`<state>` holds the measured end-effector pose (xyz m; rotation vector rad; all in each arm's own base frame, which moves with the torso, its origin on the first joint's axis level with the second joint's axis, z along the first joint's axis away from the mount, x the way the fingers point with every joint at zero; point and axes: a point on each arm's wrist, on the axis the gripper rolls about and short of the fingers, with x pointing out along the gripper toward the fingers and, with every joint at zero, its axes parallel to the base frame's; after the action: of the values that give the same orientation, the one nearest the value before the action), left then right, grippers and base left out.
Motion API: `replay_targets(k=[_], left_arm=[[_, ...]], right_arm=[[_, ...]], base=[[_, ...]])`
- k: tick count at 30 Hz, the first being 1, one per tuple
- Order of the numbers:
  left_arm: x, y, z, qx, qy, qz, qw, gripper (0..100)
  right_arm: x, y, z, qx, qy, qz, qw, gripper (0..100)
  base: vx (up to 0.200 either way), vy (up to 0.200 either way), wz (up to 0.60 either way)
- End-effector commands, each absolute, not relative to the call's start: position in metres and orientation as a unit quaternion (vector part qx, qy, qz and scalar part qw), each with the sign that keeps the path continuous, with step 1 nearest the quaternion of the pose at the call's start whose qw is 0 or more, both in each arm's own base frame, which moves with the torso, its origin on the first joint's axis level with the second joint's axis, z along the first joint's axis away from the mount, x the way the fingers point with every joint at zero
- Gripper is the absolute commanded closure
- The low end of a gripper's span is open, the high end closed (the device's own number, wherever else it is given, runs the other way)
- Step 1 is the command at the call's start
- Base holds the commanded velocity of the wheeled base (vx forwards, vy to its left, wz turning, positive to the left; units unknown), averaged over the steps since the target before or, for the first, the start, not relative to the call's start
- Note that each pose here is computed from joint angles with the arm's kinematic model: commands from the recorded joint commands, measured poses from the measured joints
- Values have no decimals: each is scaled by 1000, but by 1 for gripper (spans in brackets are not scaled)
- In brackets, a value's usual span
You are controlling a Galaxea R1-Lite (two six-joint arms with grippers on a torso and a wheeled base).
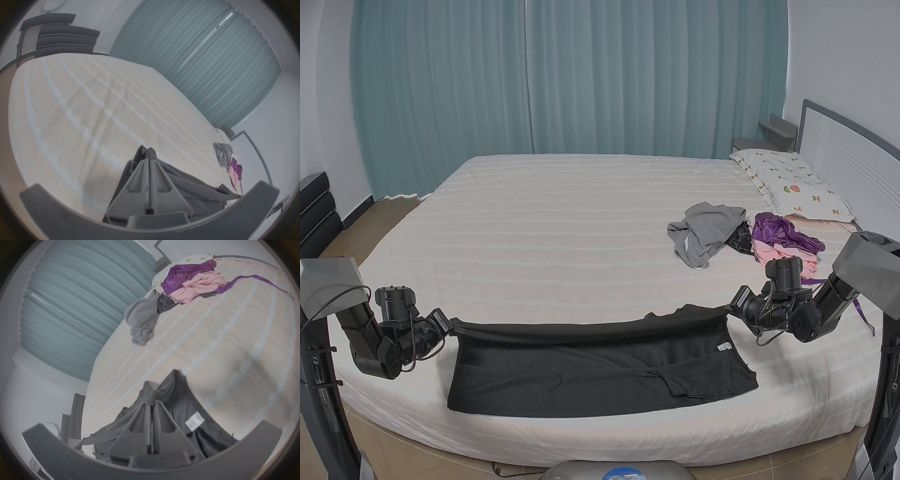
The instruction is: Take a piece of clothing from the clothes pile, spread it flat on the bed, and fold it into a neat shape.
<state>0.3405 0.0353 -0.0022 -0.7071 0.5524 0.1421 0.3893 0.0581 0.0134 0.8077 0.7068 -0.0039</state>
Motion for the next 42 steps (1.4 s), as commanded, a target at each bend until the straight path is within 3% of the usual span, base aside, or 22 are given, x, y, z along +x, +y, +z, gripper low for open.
replay_targets(k=[1, 13, 21, 42], left_arm=[[322, 32, 1, -333, 287, 53, 897, 100], [353, 33, 15, -323, 237, 35, 916, 100], [378, 25, 26, -378, 200, 25, 904, 100], [384, 35, 33, -380, 176, 35, 907, 100]], right_arm=[[377, 56, 10, 375, 353, -5, 858, 100], [420, 55, 29, 407, 288, 11, 867, 100], [446, 52, 32, 409, 244, 2, 879, 100], [454, 56, 27, 407, 227, 16, 884, 100]], base=[[0, 0, 0], [0, 0, 0], [0, 0, 0], [0, 0, 0]])
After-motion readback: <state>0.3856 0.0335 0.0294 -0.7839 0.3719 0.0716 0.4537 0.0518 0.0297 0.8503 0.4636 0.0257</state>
